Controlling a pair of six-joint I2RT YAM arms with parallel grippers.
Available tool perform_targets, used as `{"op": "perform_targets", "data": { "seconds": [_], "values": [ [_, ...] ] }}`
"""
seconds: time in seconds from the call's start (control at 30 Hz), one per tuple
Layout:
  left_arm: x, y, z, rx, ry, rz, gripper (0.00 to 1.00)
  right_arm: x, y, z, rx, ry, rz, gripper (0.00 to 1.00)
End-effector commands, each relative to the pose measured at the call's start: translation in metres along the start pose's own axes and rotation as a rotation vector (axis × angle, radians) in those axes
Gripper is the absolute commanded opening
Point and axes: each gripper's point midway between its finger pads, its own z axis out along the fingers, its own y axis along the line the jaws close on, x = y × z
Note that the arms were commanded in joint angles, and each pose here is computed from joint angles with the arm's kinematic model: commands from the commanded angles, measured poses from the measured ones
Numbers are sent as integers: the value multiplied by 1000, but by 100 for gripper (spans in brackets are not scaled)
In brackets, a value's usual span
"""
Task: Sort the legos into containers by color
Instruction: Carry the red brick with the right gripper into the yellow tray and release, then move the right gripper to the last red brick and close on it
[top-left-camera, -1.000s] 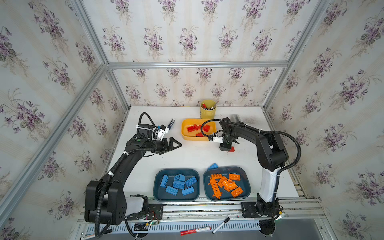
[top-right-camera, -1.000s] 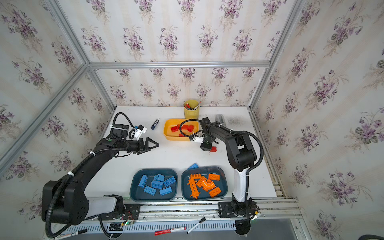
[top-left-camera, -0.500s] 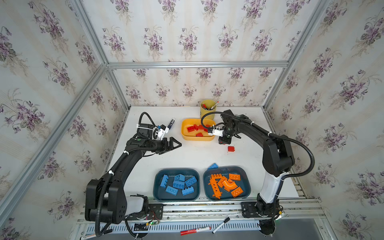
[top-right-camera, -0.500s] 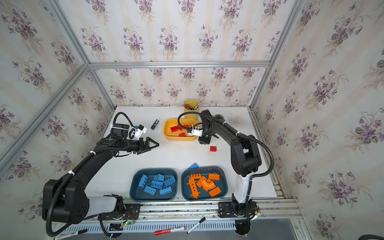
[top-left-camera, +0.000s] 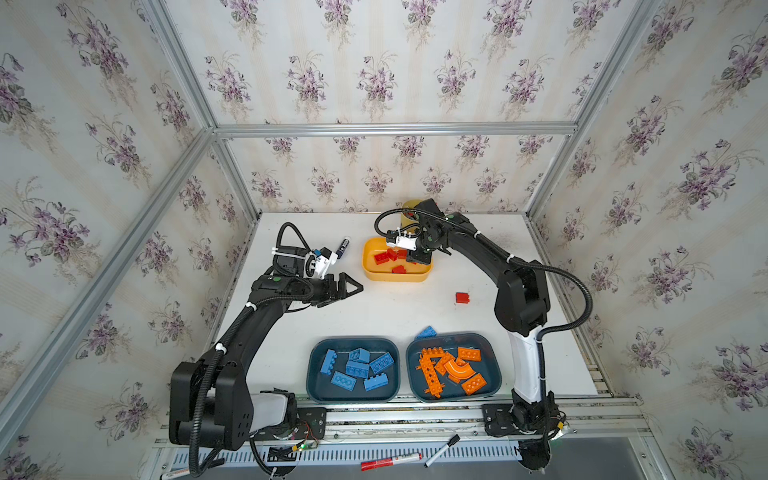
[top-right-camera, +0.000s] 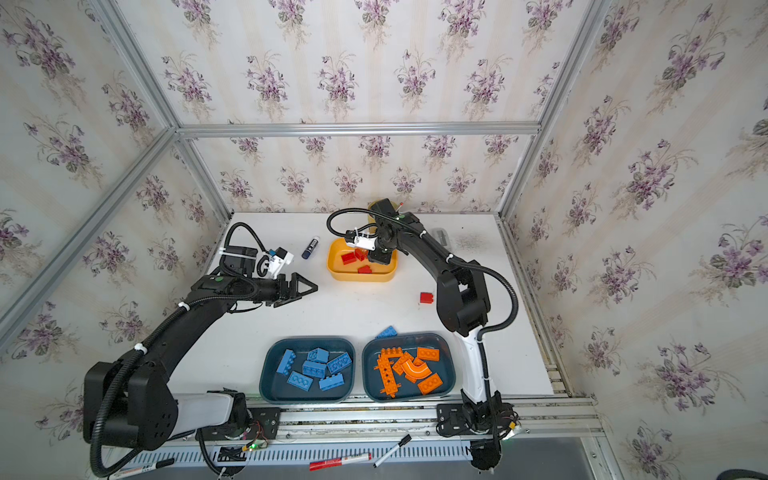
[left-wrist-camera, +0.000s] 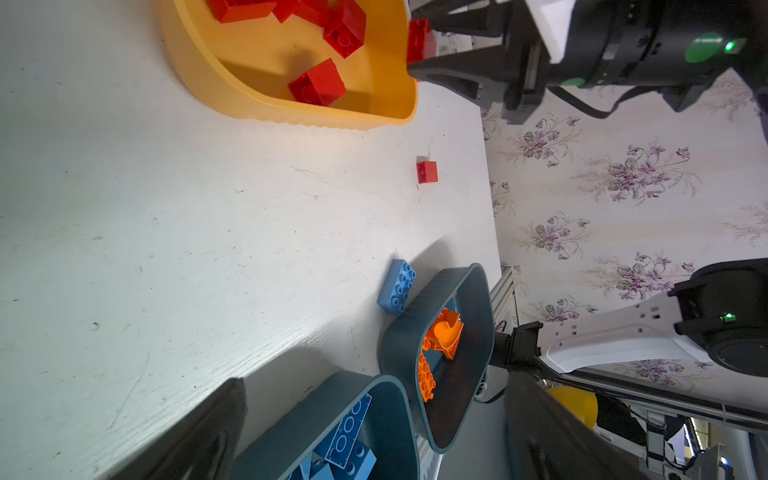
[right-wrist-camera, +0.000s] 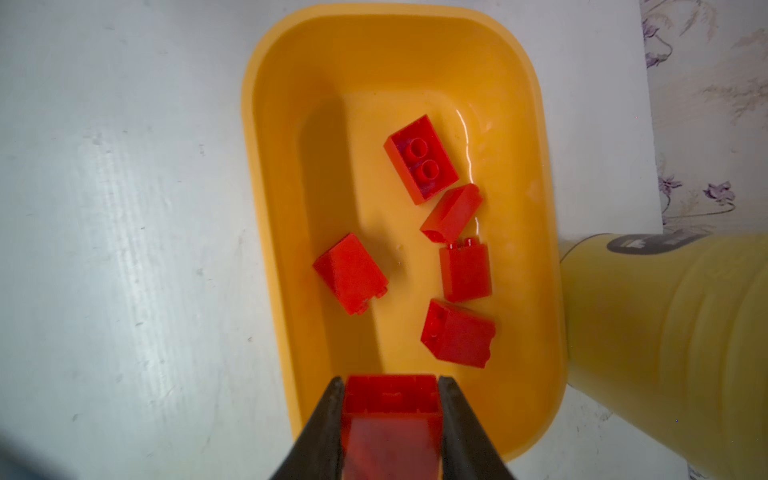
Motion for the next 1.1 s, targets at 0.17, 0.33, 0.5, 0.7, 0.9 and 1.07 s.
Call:
{"op": "perform_targets", "data": {
  "seconds": [0.17,0.33,0.5,0.7,0.9,1.07],
  "values": [
    [0,-2,-1,2,1,16,99,16,-10,11,19,95,-5,64],
    [0,-1,0,3,5,14,99,30,12,-18,-28,68,15,68],
    [2,2,2,-2,13,9,99,68,40,-45,-20,88,26,69],
    [0,3,4,0,17,6,99,124,71,-58,-11,145,113,72],
    [0,3,3,-5,16,6,99,177,84,-53,-42,258,207,72],
    [1,1,1,-7,14,5,99,197,83,-39,-66,308,224,71]
  ]
}}
